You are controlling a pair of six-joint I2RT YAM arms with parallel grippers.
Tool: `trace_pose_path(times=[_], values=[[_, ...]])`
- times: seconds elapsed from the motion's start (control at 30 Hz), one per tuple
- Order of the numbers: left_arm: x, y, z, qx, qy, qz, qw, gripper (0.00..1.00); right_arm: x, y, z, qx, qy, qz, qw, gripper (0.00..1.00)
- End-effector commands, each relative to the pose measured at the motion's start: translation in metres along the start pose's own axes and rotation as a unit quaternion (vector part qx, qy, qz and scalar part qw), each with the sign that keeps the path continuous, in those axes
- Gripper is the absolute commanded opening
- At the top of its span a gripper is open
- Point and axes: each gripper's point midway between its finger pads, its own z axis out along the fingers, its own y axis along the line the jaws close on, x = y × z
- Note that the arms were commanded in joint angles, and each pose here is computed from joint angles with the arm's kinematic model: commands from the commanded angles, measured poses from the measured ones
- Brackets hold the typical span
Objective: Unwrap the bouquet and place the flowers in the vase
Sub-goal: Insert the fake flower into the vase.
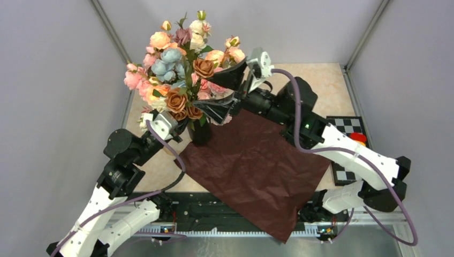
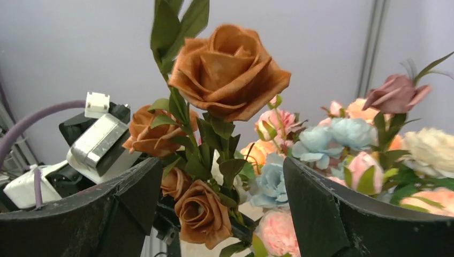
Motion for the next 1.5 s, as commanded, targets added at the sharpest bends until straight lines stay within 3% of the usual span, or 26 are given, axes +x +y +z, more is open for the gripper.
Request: trace_pose_path(times=[0.0, 0.17, 0.3, 0.53, 0.6, 0.63, 0.67, 0.87, 1.47], values=[[-0.023, 0.001, -0.006, 0.001, -0.029, -0.01, 1.0, 0.0, 0.005, 0.013, 0.013, -0.035, 0.02, 0.029, 0.999, 0.84], [-0.023, -0.001, -0.006, 0.006, -0.03, -0.014, 0.999, 0.0, 0.017, 0.014, 0.022, -0.044, 0.031, 0.034, 0.998, 0.8], [-0.023, -0.003, -0.006, 0.009, -0.029, -0.015, 0.999, 0.0, 0.025, 0.014, 0.029, -0.052, 0.041, 0.036, 0.997, 0.7], [-0.023, -0.002, -0.005, 0.009, -0.023, -0.023, 0.999, 0.04, 0.03, 0.015, 0.033, -0.065, 0.027, 0.02, 0.997, 0.2], [-0.023, -0.001, -0.005, 0.008, -0.019, -0.029, 0.999, 0.16, 0.03, 0.012, 0.031, -0.059, 0.016, 0.014, 0.998, 0.09], [-0.024, -0.001, -0.005, 0.005, -0.018, -0.032, 0.999, 0.36, 0.028, 0.012, 0.03, -0.057, 0.006, 0.012, 0.998, 0.04], [-0.025, 0.0, -0.006, 0.004, -0.018, -0.034, 0.999, 0.44, 0.021, 0.012, 0.027, -0.055, -0.011, 0.007, 0.998, 0.0], [-0.033, 0.001, -0.018, -0.004, -0.023, -0.049, 0.999, 0.97, 0.013, 0.008, 0.015, -0.042, -0.06, -0.014, 0.997, 0.0], [-0.056, -0.01, -0.041, 0.022, -0.038, -0.079, 0.996, 0.99, 0.039, -0.007, 0.015, -0.01, -0.054, -0.036, 0.998, 0.0]])
